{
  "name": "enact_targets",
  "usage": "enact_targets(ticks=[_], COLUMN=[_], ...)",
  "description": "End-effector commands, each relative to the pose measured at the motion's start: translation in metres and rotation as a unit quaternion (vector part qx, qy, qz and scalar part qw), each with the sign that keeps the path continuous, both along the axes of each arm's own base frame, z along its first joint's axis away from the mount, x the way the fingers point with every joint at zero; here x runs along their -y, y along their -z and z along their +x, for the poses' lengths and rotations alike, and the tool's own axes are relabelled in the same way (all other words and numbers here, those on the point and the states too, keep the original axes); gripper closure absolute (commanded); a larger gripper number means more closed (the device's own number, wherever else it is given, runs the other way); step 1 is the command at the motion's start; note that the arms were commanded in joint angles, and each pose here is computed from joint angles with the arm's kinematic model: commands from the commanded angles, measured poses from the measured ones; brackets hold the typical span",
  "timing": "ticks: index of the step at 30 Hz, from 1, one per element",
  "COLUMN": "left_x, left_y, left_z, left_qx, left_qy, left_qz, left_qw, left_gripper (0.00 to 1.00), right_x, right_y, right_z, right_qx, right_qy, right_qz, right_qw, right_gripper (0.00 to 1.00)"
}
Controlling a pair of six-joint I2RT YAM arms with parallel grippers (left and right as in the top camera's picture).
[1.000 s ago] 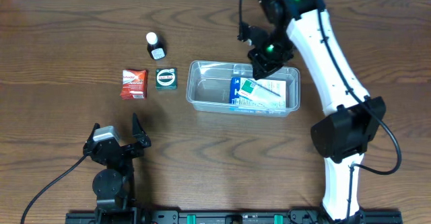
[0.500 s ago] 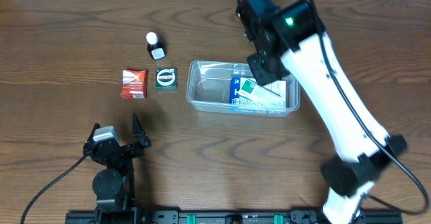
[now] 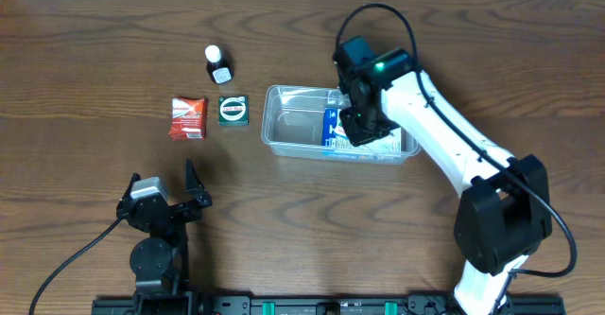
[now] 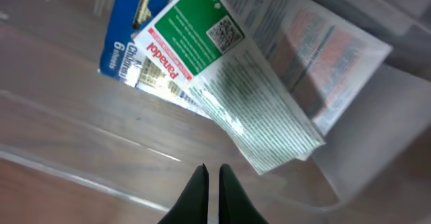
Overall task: Pack container
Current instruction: 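Carry the Panadol box over the container and lower it inside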
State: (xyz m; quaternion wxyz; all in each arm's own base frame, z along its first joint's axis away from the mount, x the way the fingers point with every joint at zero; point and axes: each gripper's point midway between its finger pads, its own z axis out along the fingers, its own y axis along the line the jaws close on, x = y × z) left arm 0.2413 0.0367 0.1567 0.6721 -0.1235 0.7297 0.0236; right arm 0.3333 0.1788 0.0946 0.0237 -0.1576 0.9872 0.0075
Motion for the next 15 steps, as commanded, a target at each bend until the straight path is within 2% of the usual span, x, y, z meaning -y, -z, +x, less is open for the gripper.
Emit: enact_targets(ticks=[1,15], left_x=[-0.005,-0.005], left_y=[0.019,0.019], left_z=[-0.001,-0.001], left_qx=[-0.028,-0.028], left_qy=[-0.014,-0.014], left_qz=[-0.002,-0.002], left_qw=[1.0,1.0], left_gripper=[0.02,0.02], right_x=[-0.004,-0.004], right_y=[-0.002,0.025], right_z=[-0.002,-0.018], right_qx=[-0.012,-0.046], right_qy=[-0.017,-0.064], right_qz=[0.046,0.078], right_qw=[0.999,0.994], right_gripper=[0.94,0.94])
